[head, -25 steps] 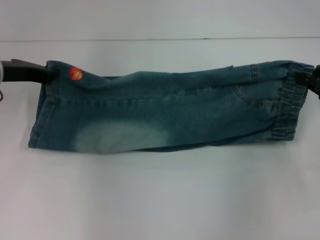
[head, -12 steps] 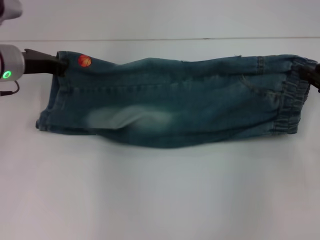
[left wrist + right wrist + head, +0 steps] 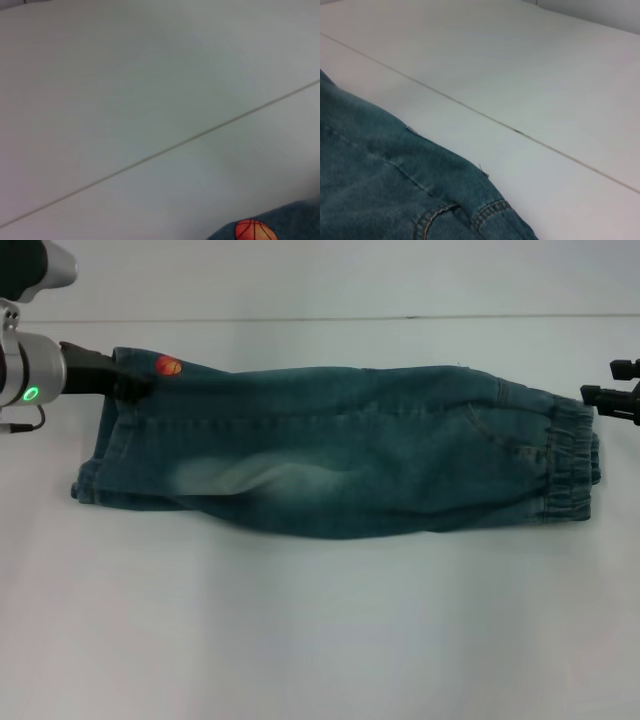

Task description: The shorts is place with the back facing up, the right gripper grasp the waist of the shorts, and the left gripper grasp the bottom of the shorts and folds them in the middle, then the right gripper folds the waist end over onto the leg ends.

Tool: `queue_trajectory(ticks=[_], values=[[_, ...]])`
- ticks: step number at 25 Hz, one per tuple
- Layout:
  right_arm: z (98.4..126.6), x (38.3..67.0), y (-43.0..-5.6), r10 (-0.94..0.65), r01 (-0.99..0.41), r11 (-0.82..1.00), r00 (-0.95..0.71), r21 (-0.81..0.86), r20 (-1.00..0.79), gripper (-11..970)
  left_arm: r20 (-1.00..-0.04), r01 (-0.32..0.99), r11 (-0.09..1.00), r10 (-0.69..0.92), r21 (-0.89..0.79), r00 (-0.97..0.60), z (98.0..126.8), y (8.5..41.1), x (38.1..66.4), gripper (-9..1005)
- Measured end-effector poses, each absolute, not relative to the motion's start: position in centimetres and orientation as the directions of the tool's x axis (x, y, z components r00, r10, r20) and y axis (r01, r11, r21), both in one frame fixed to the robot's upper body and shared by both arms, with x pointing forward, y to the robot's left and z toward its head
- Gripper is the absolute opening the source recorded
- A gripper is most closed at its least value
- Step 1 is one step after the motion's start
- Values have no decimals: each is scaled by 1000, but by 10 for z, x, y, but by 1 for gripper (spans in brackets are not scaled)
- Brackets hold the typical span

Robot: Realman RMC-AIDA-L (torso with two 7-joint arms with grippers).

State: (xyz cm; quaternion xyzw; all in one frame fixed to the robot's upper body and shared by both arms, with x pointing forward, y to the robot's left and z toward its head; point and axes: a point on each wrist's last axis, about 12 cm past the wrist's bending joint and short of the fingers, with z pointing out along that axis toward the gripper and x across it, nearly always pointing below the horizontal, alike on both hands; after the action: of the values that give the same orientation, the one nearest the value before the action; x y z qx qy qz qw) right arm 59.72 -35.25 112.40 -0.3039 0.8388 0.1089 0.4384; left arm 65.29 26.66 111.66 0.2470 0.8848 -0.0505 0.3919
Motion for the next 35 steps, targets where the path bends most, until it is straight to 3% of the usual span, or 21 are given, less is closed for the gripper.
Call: queue_trajectory(ticks=[13,18,35], values=[[1118,595,-350,-424,-602,793,-430,-96,-797,905,-658,533,831,491,157,-572,1115,247,655,706],[1116,594,-347,-425,-607,789,-427,-96,-798,910,-631,538,824,515,178,-580,1113,249,655,897],[1117,596,-345,-426,-610,786,-415,-102,-804,916,-717,474,867,427,153,-550,1130,251,655,902]])
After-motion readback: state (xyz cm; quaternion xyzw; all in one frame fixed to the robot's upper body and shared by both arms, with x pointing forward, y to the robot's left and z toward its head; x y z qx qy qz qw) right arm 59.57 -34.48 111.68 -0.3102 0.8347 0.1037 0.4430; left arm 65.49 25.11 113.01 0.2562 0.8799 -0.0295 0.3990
